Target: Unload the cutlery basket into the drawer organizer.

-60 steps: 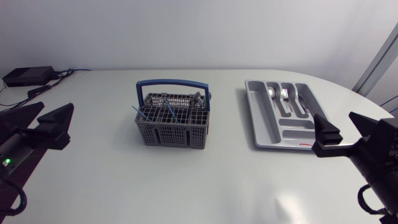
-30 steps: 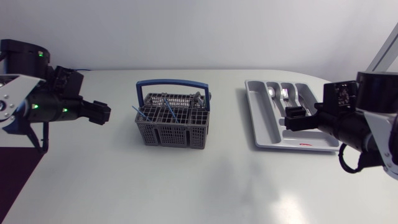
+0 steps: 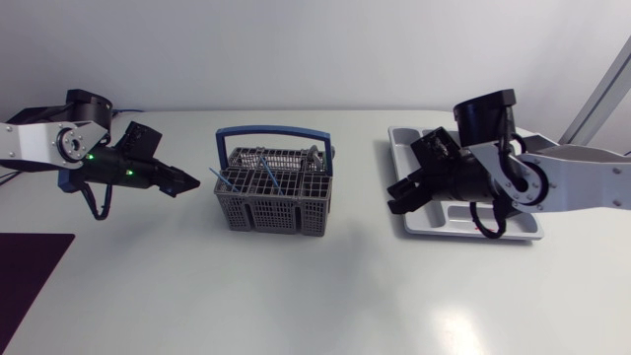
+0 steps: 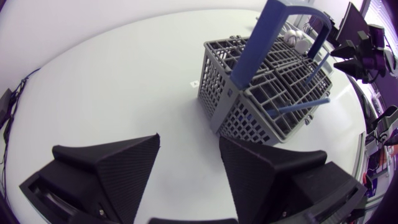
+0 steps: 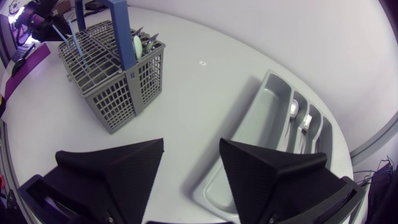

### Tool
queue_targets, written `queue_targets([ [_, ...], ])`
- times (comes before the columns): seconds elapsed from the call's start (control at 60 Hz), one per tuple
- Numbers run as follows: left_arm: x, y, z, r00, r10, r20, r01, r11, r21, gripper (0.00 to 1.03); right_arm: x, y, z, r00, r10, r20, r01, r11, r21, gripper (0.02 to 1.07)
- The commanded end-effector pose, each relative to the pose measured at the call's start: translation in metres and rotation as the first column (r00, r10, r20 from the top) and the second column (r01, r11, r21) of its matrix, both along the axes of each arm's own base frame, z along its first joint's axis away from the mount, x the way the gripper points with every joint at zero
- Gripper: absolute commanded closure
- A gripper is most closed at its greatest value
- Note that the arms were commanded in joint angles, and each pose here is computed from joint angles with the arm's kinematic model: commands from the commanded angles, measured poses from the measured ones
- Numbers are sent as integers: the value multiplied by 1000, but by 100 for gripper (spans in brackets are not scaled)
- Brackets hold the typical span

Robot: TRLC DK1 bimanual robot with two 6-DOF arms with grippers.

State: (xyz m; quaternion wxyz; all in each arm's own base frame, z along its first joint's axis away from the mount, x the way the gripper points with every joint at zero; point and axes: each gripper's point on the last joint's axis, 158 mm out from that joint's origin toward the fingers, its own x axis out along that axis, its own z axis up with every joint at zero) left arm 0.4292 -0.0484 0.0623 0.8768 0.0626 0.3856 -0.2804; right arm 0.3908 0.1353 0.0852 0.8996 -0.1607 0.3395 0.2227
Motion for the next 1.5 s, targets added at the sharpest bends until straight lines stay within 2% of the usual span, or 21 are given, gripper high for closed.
queue_targets([
  [0.0,17,-5,0,998,-47,29,49,998,-39,48,14,18,-1,1000,23,-14,-22,998,59,83],
  [0.067,22,-12,0,997,-75,34,77,994,-75,53,19,28,-8,998,30,-50,-24,994,103,88],
  [0.133,25,-21,-3,995,-98,35,100,991,-86,53,21,43,-9,997,54,-47,-47,990,132,93],
  [0.467,18,-66,-20,981,-193,3,192,977,-97,53,27,106,-20,986,141,-94,-122,975,185,94],
  [0.617,12,-76,-18,977,-215,4,214,972,-97,53,16,118,-22,979,172,-108,-150,972,180,94],
  [0.817,-7,-93,-13,967,-253,4,253,963,-97,53,0,108,-21,977,169,-129,-146,974,172,94],
  [1.183,-68,-123,-5,932,-363,0,363,930,-66,53,-47,106,-20,971,191,-141,-175,977,123,94],
  [1.483,-57,-119,-12,939,-344,0,344,938,-45,53,-61,109,-24,976,178,-127,-171,983,69,94],
])
